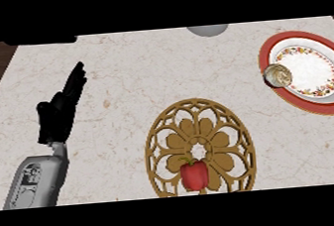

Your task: Pick the cupcake from the placemat and place it in the plate

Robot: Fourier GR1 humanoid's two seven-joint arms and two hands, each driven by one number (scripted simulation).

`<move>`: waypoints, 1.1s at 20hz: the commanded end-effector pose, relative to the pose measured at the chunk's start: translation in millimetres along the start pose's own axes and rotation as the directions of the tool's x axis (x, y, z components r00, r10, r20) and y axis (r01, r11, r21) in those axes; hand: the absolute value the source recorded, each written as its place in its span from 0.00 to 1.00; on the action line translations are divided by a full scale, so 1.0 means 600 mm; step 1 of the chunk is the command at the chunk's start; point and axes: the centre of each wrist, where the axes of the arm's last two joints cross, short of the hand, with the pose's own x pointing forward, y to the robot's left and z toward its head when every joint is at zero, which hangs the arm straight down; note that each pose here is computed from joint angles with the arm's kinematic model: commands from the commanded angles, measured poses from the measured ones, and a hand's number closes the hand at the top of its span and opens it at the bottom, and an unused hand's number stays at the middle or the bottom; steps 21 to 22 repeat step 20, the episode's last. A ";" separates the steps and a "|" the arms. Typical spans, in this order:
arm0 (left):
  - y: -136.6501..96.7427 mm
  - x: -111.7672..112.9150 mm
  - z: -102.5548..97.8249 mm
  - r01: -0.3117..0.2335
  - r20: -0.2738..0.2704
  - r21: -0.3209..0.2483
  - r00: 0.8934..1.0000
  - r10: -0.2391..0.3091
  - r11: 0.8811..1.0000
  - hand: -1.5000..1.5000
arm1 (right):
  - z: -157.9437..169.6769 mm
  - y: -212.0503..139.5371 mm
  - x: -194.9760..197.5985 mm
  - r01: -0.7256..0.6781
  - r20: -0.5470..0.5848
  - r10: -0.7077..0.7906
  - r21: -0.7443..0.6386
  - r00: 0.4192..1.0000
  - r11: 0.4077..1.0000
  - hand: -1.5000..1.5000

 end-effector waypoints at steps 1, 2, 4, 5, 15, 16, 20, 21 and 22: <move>0.001 -0.008 0.001 -0.013 -0.003 0.012 1.000 0.013 1.000 0.50 | 0.055 -0.078 -0.014 0.068 0.001 -0.068 -0.085 0.998 0.994 0.00; 0.014 0.009 -0.007 0.003 0.024 0.009 1.000 -0.003 1.000 0.50 | 0.038 -0.092 0.014 0.063 -0.011 -0.064 -0.088 0.998 0.994 0.00; 0.008 0.009 -0.007 0.003 0.016 0.000 1.000 -0.003 1.000 0.50 | 0.069 -0.102 -0.011 0.057 -0.013 -0.059 -0.097 0.998 0.994 0.00; 0.002 -0.001 -0.003 -0.005 0.007 -0.003 1.000 0.005 1.000 0.50 | 0.079 -0.125 -0.003 0.051 -0.020 -0.053 -0.093 0.998 0.994 0.00; -0.009 -0.006 0.008 -0.009 0.015 -0.016 1.000 0.009 1.000 0.50 | 0.125 -0.182 0.000 0.057 -0.019 -0.059 -0.066 0.998 0.996 0.00; 0.000 0.010 -0.007 0.000 0.023 -0.026 1.000 0.001 1.000 0.50 | 0.128 -0.162 -0.019 0.056 -0.039 -0.058 -0.065 0.998 0.996 0.00; -0.005 0.001 0.002 -0.027 0.011 -0.015 1.000 0.028 1.000 0.50 | 0.140 -0.187 -0.010 0.040 -0.037 -0.043 -0.086 0.998 0.995 0.00; -0.005 0.001 0.002 -0.027 0.011 -0.015 1.000 0.028 1.000 0.50 | 0.140 -0.187 -0.010 0.040 -0.037 -0.043 -0.086 0.998 0.995 0.00; -0.005 0.001 0.002 -0.027 0.011 -0.015 1.000 0.028 1.000 0.50 | 0.140 -0.187 -0.010 0.040 -0.037 -0.043 -0.086 0.998 0.995 0.00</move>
